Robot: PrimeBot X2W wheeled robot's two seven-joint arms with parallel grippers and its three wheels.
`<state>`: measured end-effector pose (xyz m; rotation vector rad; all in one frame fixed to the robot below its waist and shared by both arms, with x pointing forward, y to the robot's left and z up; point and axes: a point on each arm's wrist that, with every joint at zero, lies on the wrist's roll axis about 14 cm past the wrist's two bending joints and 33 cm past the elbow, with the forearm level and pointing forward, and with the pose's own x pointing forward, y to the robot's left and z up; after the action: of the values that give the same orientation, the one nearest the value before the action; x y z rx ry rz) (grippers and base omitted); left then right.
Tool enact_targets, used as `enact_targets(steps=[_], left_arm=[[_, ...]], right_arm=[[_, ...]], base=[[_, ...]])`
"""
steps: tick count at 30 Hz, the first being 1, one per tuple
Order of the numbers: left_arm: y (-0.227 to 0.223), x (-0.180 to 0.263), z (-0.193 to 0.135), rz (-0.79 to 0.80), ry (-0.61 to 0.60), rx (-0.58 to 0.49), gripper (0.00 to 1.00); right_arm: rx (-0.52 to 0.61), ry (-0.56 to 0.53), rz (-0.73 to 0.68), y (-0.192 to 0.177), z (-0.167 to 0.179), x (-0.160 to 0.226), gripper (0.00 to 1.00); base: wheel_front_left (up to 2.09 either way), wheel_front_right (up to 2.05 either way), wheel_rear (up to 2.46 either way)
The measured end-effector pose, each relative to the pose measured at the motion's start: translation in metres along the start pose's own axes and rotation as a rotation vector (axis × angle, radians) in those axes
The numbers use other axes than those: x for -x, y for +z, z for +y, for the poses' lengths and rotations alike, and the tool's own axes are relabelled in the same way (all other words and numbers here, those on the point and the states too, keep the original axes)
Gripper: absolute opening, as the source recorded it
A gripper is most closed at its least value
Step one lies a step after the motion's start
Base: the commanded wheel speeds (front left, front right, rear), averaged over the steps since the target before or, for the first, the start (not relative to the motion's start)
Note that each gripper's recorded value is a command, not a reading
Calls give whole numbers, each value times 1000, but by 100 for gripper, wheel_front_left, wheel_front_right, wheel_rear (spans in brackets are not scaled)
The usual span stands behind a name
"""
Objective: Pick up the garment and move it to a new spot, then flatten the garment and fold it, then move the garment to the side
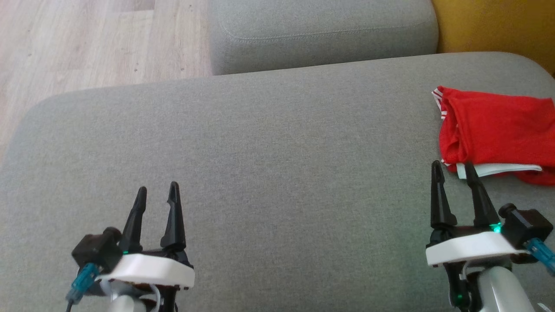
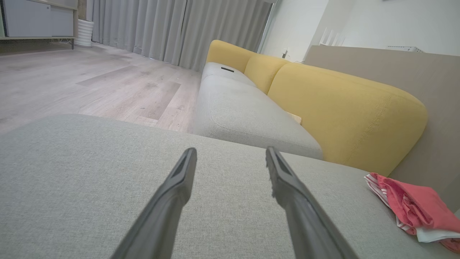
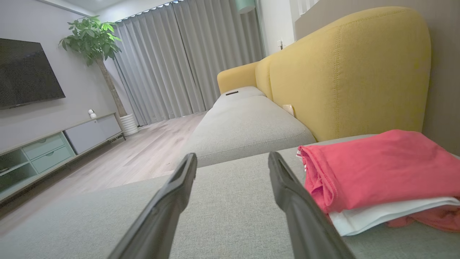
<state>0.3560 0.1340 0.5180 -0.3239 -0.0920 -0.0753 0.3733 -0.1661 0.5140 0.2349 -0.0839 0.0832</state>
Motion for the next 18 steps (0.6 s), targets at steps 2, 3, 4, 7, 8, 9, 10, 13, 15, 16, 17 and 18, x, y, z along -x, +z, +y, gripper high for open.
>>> enact_targets(steps=[2,3,4,7,8,9,10,13,15,16,17,18], left_arm=[[0,0,0,-1,1,2,100],[0,0,0,-1,2,3,100],[0,-1,1,-1,5,2,0],[-17,5,5,54,21,-2,0],[-24,10,8,79,31,-4,0],[-32,15,11,105,41,-5,0],[-38,19,13,124,51,0,0],[-44,24,17,149,68,30,0],[-44,23,17,152,73,51,0],[-45,23,18,156,77,61,0],[-45,23,18,156,75,73,0],[-45,23,18,160,76,83,0]], right_arm=[[-2,2,1,0,1,0,100],[-2,2,1,0,1,0,100],[-2,2,1,0,1,0,0],[-6,-12,55,-17,-3,7,0],[-8,-20,82,-26,-5,11,0],[-11,-29,110,-34,-7,16,0],[-18,-37,133,-41,-9,21,0],[-49,-52,150,-46,-11,26,0],[-69,-56,148,-45,-12,25,0],[-80,-60,147,-45,-12,25,0],[-90,-64,149,-46,-13,25,0],[-101,-67,151,-46,-13,25,0]], base=[[0,0,0],[0,0,0],[0,0,0],[0,0,0],[0,0,0],[0,0,0],[0,0,0],[0,0,0],[0,0,0],[0,0,0],[0,0,0],[0,0,0]])
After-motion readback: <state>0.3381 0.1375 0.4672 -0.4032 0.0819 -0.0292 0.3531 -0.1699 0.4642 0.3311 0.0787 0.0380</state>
